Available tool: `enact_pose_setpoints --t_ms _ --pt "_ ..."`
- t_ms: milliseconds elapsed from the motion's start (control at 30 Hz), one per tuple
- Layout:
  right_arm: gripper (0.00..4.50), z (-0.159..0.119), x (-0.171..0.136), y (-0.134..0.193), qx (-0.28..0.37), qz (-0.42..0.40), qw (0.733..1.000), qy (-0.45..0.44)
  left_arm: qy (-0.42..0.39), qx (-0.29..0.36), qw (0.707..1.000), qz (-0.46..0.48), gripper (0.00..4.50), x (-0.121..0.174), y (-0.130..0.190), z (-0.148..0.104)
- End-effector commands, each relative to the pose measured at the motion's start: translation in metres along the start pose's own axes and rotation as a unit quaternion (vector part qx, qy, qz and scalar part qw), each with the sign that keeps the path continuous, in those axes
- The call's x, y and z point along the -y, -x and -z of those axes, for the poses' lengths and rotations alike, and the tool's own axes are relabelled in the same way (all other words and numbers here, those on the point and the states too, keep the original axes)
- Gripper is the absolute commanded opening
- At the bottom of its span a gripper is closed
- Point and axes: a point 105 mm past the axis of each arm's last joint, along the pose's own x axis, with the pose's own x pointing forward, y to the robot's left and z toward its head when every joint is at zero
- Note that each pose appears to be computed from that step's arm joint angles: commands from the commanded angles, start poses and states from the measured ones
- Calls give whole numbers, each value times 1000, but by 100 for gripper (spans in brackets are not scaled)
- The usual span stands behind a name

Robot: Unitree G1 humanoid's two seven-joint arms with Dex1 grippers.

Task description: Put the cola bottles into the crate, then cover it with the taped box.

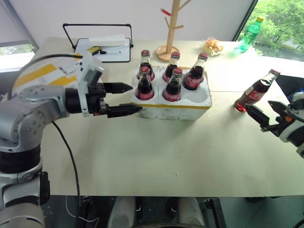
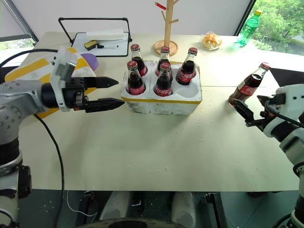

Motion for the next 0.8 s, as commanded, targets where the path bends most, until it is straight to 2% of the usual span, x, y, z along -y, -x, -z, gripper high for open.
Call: enact_pose_setpoints --t_ms 33,133,267,600,800 --pt "450 -4 17 0 25 60 998 1 -29 3 1000 6 442 6 -4 -3" --pt "450 -1 27 -8 34 81 996 -12 -32 4 999 11 442 8 -6 -3" --pt "450 5 35 -25 33 73 997 -9 -41 -15 999 -1 442 6 -10 -1" --pt "450 8 52 -56 42 68 997 -14 -46 -18 999 -11 442 10 -8 -3" --pt "450 8 50 -72 45 53 997 -15 -46 -15 999 -17 442 11 -7 -6"
